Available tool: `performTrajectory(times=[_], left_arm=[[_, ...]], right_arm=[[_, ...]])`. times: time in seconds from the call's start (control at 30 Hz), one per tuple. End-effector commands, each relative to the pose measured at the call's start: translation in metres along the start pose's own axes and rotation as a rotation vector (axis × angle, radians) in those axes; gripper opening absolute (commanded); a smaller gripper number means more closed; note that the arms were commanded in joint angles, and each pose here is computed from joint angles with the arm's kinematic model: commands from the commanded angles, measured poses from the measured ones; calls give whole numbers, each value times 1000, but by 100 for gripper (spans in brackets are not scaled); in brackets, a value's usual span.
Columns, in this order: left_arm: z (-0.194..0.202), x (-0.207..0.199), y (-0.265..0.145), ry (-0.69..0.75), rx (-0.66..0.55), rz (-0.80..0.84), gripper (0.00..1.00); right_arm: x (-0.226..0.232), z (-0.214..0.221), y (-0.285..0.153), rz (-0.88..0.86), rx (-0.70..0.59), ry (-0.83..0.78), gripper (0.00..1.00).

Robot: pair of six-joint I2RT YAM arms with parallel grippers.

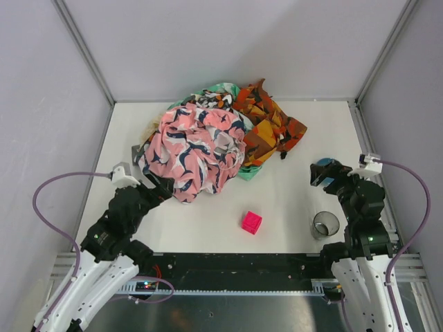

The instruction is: Pick out a specific cloth from the pile

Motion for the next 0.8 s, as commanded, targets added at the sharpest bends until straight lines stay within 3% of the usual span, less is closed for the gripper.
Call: performTrajectory(times=[0.0,0.3,0.57,0.77], left_arm=[[0,2,5,-29,-9,-39,100],[7,5,20,-19,22,-133,100],[8,7,47,-42,18,-249,100],[-3,12,91,-68,-2,-190,100]], right_arm=[[9,0,1,-99,25,-31,99],[36,18,9,-372,153,-129,99],[49,38,18,-347,200,-224,99],[47,39,18,-320,194,-244,99]])
Point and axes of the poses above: each gripper's point midway between its finger pads, its own y axis out along the fingers, its own x axis along the line the jaws close on, z = x × y, the point moved 8 cm from there along -y, back along the fingers, and after that the axes turned 8 degrees about y, right-handed, at the moved point
